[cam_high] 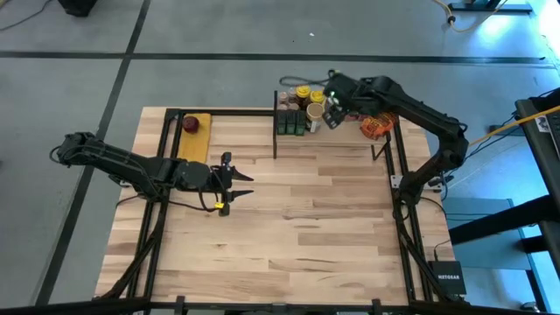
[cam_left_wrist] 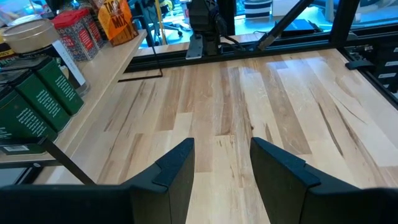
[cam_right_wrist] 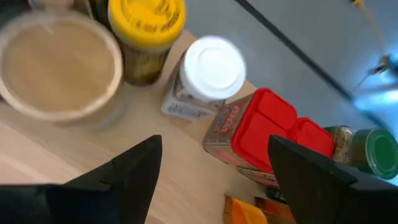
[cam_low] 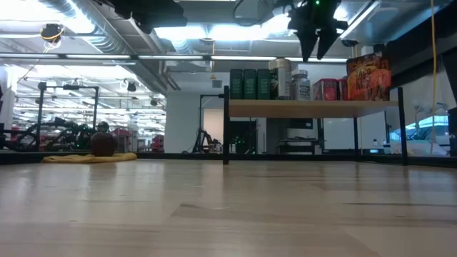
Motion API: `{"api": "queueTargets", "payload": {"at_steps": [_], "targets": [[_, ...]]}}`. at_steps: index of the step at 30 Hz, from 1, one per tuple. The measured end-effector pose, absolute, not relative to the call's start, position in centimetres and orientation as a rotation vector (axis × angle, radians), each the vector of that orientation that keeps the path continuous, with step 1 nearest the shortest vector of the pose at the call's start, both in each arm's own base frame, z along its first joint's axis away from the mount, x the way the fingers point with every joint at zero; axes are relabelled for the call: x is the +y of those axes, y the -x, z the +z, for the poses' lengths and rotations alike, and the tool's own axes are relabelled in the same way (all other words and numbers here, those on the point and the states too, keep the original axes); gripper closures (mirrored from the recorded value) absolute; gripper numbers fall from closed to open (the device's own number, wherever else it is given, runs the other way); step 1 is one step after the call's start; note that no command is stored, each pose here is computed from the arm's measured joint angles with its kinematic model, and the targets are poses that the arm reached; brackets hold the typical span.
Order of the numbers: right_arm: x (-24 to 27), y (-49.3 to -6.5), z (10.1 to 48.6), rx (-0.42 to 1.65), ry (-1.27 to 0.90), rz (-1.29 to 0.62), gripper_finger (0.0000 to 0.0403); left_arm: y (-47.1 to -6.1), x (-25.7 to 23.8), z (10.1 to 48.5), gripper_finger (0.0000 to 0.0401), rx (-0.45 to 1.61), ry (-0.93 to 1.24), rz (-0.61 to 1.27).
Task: Shelf spices
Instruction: Put the white seasoning bottle on the shelf
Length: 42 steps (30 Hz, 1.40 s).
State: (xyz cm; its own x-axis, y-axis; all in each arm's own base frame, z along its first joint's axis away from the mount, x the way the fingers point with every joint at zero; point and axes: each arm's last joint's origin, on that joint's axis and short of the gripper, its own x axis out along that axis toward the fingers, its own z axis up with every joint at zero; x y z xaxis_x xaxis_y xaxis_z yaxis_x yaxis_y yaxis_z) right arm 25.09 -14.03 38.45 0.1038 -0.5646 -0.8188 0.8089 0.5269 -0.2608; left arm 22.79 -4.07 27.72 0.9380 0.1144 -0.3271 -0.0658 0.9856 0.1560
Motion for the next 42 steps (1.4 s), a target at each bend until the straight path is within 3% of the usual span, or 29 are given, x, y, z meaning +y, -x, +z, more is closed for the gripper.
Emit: {"api": "queueTargets", "payload": {"at_steps": [26,42], "targets": [[-15.3,-26.3,32.8,1.094,-0.134,-1.087,0.0104,-22.8,-4.1,27.7,0.0251,0.341,-0.144,0.093],[-15.8,-27.0,33.0,1.017,-0.128,-1.075,0.0104,-22.8,-4.1,27.7,0.0251,0.343,-0.144,0.093]]}}
